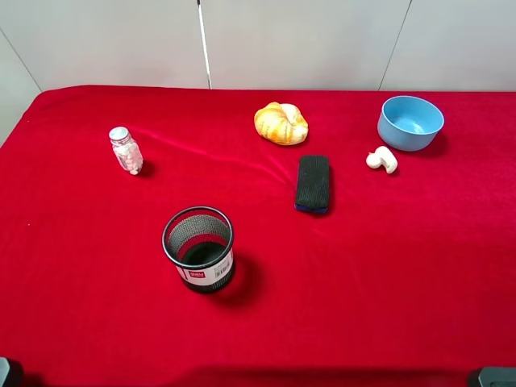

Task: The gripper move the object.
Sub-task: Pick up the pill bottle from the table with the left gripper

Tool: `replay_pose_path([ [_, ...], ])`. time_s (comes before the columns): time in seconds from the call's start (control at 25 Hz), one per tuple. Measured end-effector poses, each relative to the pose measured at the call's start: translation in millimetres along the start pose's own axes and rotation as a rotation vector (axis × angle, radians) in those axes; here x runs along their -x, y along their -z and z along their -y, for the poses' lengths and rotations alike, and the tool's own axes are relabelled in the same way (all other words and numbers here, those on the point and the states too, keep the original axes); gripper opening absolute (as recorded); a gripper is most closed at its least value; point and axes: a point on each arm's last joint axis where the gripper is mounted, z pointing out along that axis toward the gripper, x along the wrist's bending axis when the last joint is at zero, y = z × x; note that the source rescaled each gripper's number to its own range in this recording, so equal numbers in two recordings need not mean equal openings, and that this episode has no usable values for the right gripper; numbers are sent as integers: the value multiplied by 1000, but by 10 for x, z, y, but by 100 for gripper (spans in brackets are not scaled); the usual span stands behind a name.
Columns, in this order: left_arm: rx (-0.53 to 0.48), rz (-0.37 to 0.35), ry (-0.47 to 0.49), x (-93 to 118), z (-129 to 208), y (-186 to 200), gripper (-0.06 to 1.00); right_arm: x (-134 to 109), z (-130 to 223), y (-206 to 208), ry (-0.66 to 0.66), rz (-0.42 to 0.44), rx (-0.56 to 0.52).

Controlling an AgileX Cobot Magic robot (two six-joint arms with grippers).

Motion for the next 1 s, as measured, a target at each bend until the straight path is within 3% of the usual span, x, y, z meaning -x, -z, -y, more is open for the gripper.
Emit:
replay_pose_path([
  [0.6,-7,0,0,-1,-9,-6,98,0,0,0,0,0,0],
  [1.0,-191,10,-9,-22,-376,-203,98,0,0,0,0,0,0],
])
